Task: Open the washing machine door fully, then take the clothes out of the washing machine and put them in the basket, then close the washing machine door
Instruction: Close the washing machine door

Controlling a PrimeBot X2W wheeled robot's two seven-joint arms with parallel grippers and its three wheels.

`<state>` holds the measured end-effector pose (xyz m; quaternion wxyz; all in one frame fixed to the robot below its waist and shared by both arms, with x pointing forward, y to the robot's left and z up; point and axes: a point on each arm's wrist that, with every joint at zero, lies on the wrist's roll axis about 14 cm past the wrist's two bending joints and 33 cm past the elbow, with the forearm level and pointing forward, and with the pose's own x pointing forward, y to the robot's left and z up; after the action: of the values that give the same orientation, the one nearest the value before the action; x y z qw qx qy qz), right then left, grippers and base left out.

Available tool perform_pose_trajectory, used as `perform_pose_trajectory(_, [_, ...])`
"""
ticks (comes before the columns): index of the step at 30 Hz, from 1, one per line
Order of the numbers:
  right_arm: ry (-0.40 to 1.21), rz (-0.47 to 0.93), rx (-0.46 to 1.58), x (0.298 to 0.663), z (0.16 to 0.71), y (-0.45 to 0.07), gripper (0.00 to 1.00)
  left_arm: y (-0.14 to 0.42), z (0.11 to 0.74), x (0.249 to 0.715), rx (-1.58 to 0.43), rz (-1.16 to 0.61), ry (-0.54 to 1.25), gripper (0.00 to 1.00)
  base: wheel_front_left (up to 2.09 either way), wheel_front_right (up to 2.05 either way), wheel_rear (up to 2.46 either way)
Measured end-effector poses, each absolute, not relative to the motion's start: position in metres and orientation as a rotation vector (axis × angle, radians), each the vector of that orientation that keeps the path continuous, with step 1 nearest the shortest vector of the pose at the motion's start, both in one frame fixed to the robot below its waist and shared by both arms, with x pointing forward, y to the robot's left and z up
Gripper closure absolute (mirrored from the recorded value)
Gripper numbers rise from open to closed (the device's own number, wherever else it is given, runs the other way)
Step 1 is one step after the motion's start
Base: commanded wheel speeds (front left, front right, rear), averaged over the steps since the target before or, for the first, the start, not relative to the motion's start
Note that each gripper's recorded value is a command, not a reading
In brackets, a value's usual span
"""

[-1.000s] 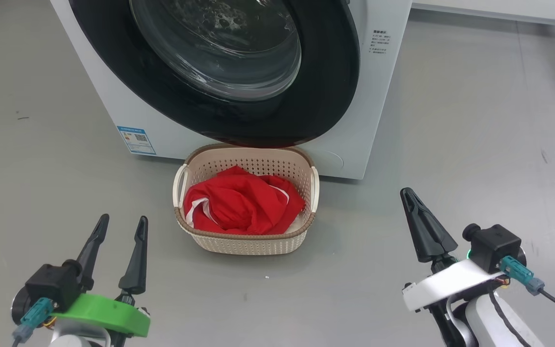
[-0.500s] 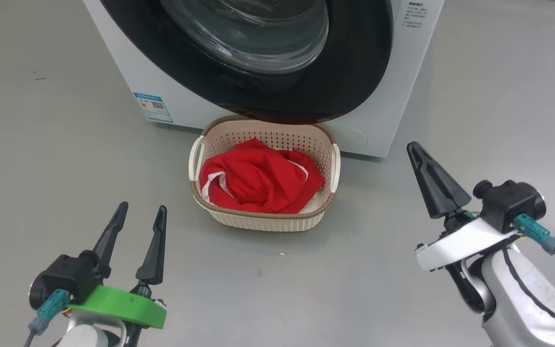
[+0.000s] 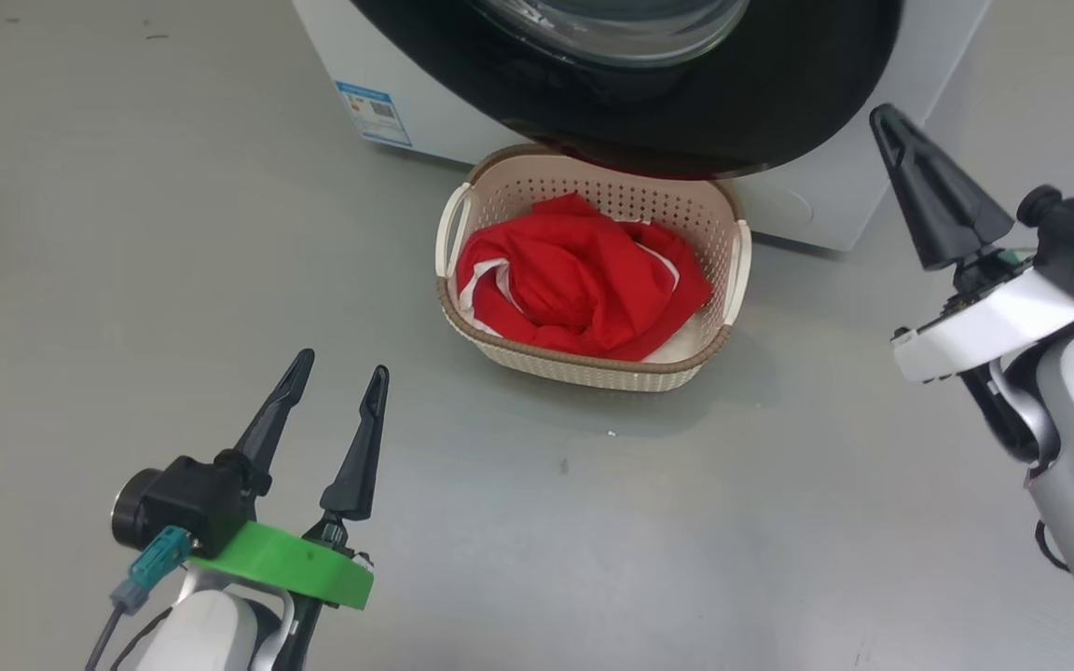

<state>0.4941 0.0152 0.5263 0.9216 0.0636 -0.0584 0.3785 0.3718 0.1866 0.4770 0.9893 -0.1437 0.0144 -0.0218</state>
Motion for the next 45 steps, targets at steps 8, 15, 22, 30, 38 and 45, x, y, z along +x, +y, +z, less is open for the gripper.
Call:
perform_pose_trajectory(8, [-0.104,0.803,0.114,0.532,0.515,0.029,1.00,0.195,0.470,0.379,-0.295,0.008,0.043,0.00,0.00,0.00,0.00])
perform_pose_trajectory(15, [-0.085,0.848,0.111,0.558,0.500,0.050,1.00,0.210,0.458,0.380,-0.293,0.070,0.078,0.00,0.00,0.00,0.00])
perform_pose_trajectory(22, [-0.070,0.851,0.131,0.579,0.488,0.058,1.00,0.219,0.456,0.387,-0.340,0.117,0.069,0.00,0.00,0.00,0.00])
perform_pose_trajectory(30, [-0.048,0.830,0.122,0.599,0.473,0.057,1.00,0.221,0.448,0.390,-0.347,0.129,0.093,0.00,0.00,0.00,0.00])
perform_pose_trajectory(38, [-0.055,0.789,0.127,0.624,0.472,0.050,1.00,0.211,0.441,0.397,-0.352,0.097,0.113,0.00,0.00,0.00,0.00])
perform_pose_trajectory(45, [-0.063,0.718,0.103,0.650,0.469,0.035,1.00,0.210,0.437,0.401,-0.343,0.092,0.127,0.00,0.00,0.00,0.00])
